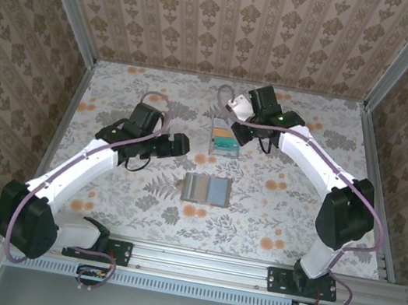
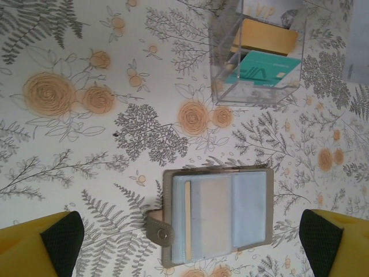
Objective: Take the credit cards out of the card holder
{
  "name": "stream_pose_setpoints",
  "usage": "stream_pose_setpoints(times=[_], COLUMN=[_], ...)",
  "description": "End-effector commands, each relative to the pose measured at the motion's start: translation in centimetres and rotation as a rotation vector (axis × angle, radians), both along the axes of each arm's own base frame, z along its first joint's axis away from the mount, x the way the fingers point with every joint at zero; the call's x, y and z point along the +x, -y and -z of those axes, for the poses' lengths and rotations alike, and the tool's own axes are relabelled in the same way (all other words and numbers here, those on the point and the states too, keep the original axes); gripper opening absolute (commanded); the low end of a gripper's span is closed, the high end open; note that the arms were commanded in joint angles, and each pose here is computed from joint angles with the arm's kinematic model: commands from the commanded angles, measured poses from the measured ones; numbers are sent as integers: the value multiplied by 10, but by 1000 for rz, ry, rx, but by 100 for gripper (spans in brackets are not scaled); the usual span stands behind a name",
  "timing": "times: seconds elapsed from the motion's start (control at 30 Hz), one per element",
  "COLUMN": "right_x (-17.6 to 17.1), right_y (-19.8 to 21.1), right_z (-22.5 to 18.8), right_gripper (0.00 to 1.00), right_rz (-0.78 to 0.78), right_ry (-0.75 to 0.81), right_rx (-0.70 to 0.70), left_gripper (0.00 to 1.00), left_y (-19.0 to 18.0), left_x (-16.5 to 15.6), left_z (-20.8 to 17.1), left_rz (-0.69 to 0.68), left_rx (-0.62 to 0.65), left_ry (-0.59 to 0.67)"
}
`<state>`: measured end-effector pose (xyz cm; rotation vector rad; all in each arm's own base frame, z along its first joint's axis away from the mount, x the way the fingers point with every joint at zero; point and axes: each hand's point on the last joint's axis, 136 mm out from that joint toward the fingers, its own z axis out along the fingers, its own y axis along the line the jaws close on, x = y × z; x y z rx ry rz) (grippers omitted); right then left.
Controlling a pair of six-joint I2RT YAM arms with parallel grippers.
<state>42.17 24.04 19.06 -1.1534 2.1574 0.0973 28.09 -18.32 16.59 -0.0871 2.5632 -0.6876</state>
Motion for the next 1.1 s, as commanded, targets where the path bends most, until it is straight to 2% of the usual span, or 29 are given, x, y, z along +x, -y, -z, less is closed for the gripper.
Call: stream_pose_setpoints(times=[0.0,0.1,0.3,0.57,1.07], right_x=[22,35,52,57,56], right_y=[-4,-9,-10,-15,-16], right_z=[-9,-1,21,50,78], right_gripper=[0,0,0,0,0], right_rz=[-166,-229,-256,-287,-320], right_ry=[152,188,196,162,126], right_rx=[-204,-305,-402,-413,-449], left_gripper=[100,100,100,100,100], left_y=[-12,-21,-28,-34,-40], left_x=[-4,-1,1,-2,-4], left_z=[4,6,1,8,14], left_rz=[-17,-43,-53,-76,-96], left_rx=[29,30,30,30,15], left_ry=[0,-3,5,-13,-23])
